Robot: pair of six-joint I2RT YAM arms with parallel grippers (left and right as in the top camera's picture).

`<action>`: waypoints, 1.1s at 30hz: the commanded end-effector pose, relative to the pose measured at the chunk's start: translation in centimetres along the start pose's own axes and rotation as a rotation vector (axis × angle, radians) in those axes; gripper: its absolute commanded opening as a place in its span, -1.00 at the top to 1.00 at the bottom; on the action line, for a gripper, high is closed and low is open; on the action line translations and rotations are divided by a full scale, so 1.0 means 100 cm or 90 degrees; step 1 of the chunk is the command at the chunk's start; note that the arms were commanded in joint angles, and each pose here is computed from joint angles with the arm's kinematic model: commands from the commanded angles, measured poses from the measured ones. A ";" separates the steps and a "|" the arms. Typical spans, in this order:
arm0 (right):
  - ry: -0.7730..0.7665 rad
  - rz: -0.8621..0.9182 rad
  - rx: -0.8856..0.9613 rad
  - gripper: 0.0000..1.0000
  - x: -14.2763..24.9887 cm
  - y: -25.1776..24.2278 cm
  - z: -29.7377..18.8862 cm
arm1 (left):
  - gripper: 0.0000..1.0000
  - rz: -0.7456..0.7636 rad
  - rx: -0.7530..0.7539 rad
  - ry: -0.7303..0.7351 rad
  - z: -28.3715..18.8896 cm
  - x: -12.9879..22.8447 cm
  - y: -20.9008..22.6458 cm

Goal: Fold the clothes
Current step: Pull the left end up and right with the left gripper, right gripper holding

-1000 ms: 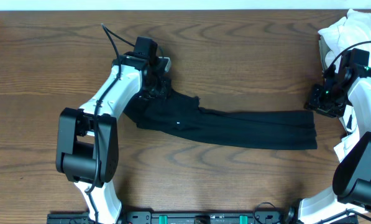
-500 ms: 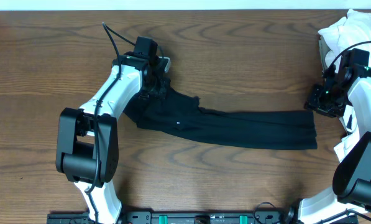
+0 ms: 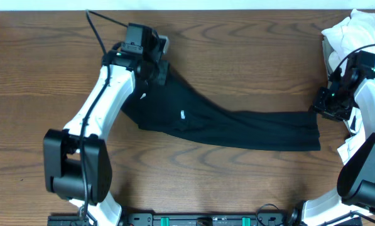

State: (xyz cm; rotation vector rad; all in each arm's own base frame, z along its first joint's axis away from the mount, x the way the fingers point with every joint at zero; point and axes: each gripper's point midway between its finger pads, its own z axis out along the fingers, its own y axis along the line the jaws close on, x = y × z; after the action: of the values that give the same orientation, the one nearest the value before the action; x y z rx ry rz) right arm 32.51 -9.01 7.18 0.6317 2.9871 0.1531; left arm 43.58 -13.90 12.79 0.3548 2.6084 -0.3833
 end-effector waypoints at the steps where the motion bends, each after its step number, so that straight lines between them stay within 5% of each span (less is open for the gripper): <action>1: 0.003 0.012 0.007 0.10 0.003 -0.009 -0.007 | 0.88 0.010 -0.005 -0.031 -0.010 -0.014 0.001; 15: 0.041 0.013 0.009 -0.04 0.019 -0.028 -0.003 | 0.88 0.003 -0.004 -0.064 -0.011 -0.027 0.001; 33: 0.096 0.023 -0.028 0.17 0.053 -0.022 0.027 | 0.88 -0.003 -0.004 -0.062 -0.011 -0.026 0.001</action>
State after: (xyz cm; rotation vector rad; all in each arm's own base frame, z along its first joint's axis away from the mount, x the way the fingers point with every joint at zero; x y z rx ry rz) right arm 27.20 -8.77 3.56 0.7085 3.1166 0.2582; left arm 45.01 -14.20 14.48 0.3448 2.5248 -0.3881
